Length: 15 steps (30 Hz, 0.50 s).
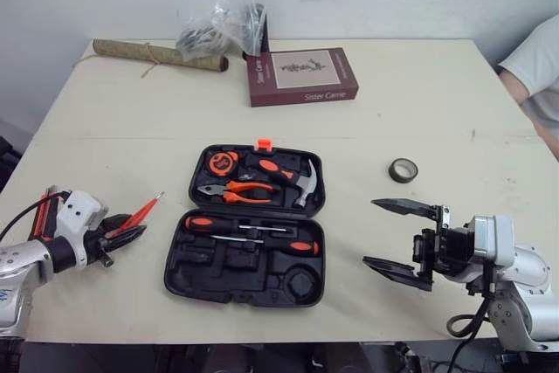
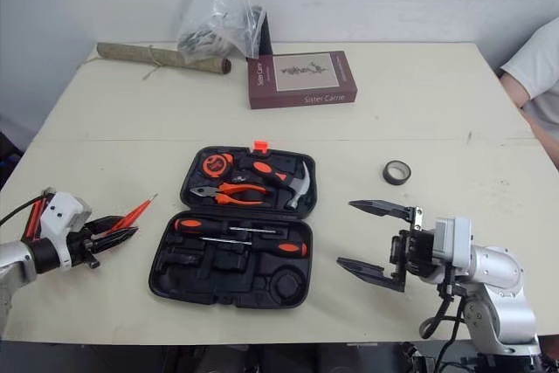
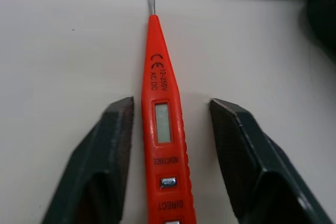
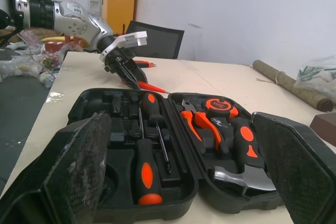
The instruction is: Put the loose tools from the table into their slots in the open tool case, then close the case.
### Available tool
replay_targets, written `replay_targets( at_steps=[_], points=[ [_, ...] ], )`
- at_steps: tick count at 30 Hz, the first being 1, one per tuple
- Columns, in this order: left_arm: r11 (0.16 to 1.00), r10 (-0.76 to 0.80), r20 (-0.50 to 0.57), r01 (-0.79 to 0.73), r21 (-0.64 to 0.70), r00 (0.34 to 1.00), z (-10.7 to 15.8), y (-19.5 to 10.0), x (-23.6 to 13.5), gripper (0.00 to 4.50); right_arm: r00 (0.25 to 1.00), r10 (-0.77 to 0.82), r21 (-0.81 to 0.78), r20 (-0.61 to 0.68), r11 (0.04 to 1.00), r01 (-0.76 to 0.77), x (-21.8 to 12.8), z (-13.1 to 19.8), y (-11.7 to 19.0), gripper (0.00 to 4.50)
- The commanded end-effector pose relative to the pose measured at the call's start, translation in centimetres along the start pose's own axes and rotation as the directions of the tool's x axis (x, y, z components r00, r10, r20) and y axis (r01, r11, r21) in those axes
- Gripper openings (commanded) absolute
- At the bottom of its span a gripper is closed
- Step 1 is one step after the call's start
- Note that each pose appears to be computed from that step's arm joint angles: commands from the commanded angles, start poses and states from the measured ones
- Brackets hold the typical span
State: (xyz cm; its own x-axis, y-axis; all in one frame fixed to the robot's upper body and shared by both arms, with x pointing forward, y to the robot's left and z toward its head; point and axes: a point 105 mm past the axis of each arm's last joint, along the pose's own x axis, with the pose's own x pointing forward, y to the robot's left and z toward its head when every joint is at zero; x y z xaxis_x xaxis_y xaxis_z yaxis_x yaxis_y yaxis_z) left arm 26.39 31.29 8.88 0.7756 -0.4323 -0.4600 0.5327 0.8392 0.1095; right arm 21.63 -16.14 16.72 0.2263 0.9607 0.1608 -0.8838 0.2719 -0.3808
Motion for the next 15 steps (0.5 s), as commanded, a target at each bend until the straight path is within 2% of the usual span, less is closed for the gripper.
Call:
replay_targets(
  at_steps=[1, 2, 6, 9, 11, 15],
  points=[
    [0.998, -0.043, -0.054, 0.041, -0.04, 0.998, -2.2, -1.4, 0.5, 0.53, 1.0, 0.0, -0.031, -0.011, 1.0, -0.001, -0.5, 0.5, 0.0, 4.5],
    [0.999, -0.033, 0.003, 0.033, -0.01, 0.999, -1.0, -1.1, 0.3, 0.37, 1.0, -0.001, -0.03, -0.016, 1.0, 0.001, -0.6, 0.4, 0.0, 4.5],
    [0.995, -0.05, 0.209, 0.029, 0.1, 0.977, 3.2, -0.6, -0.9, 0.37, 1.0, -0.009, -0.032, -0.029, 0.999, 0.008, -1.2, -0.1, 0.1, 4.5],
    [0.969, -0.166, 0.317, 0.095, 0.229, 0.934, 6.8, -1.7, -2.5, 0.37, 0.999, -0.013, -0.016, -0.041, 1.0, 0.012, -1.7, -0.4, 0.2, 4.5],
    [0.924, -0.286, 0.314, 0.173, 0.342, 0.906, 8.6, -3.3, -3.2, 0.37, 0.998, -0.013, 0.014, -0.058, 1.0, 0.014, -2.2, -0.7, 0.4, 4.5],
    [0.768, -0.504, 0.129, 0.375, 0.519, 0.854, 10.8, -7.2, -2.9, 0.37, 0.994, -0.003, 0.021, -0.106, 1.0, 0.005, -3.9, -1.3, 0.8, 4.5]
  ],
)
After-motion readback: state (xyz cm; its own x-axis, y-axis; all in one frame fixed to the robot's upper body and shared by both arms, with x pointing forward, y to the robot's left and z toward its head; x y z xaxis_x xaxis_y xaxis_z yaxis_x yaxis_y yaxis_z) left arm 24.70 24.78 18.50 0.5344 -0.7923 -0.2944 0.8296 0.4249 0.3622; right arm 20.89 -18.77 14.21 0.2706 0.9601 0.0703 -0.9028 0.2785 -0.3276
